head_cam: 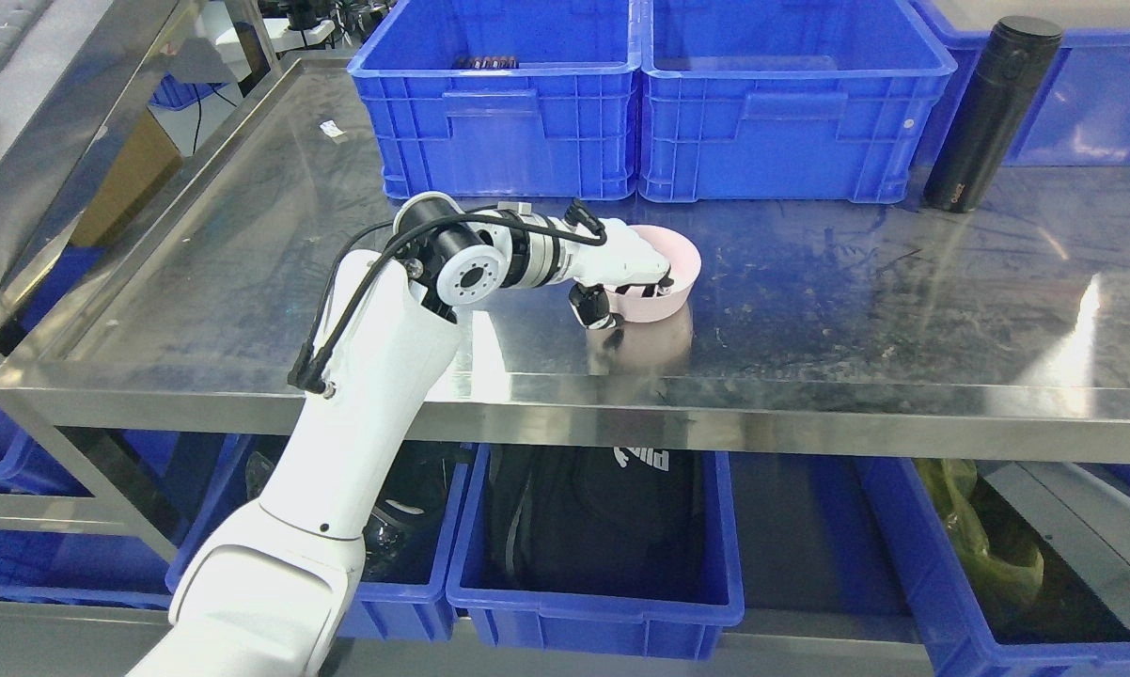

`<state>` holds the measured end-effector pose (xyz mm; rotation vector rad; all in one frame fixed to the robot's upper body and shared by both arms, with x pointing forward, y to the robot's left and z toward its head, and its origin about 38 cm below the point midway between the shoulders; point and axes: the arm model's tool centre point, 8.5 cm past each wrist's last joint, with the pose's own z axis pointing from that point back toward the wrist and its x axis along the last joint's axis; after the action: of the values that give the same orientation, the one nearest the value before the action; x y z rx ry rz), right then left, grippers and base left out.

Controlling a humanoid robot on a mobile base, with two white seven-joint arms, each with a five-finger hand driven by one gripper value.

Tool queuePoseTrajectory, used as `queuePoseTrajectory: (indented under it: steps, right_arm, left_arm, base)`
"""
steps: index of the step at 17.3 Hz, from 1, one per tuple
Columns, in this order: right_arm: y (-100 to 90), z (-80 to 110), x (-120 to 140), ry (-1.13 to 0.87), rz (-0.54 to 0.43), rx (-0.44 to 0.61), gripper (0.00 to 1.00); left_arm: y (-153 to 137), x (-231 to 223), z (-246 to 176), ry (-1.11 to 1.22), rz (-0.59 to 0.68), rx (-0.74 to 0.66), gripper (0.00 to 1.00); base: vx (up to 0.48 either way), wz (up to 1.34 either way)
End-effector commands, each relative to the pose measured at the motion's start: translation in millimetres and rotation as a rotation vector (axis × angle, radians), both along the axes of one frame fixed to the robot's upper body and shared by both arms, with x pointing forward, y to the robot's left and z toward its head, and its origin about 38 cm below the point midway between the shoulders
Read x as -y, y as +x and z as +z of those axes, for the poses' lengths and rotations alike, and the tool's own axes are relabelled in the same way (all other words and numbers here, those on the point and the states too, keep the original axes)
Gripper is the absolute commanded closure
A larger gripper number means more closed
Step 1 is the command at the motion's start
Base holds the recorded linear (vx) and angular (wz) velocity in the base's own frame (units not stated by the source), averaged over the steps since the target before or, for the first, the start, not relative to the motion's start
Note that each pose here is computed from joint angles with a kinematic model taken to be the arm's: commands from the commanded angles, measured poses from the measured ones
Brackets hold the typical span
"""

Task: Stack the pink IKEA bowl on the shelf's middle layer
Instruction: 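Lift the pink bowl off the table with the left hand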

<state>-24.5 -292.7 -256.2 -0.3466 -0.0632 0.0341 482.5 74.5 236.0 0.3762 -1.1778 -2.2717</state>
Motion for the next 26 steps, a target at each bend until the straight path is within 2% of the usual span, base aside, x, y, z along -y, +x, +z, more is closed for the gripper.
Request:
queuePoseTrajectory:
  steps: [1, 6, 11, 17, 22, 26]
  right_arm:
    - [5.8, 1.0, 11, -0.017, 0.006, 0.014, 0.0]
    - [5.8, 1.0, 11, -0.017, 0.007, 0.014, 0.0]
    - [5.8, 1.0, 11, -0.017, 0.007, 0.014, 0.0]
    - [5.8, 1.0, 11, -0.017, 0.007, 0.014, 0.0]
    - [5.8, 1.0, 11, -0.017, 0.006, 0.014, 0.0]
    - [5.8, 1.0, 11, -0.017, 0.007, 0.014, 0.0]
  left_arm:
    - [15, -35, 16, -0.173, 0.043, -0.014, 1.0]
    - [17, -71, 45, -0.308, 0.032, 0.15, 1.0]
    - [14, -75, 55, -0.345, 0.0, 0.199, 0.99]
    - [-8, -66, 93, -0.512, -0.153, 0.321, 0.99]
    - [-16, -64, 97, -0.599, -0.209, 0.316, 1.0]
    - [-20, -56, 89, -0.62, -0.236, 0.291, 0.99]
  base:
    - [0.012, 0.03]
    - [0.01, -0.01]
    - [-0.001, -0.01]
    - [0.001, 0.01]
    - [0.0, 0.31]
    - [-0.069, 0.97]
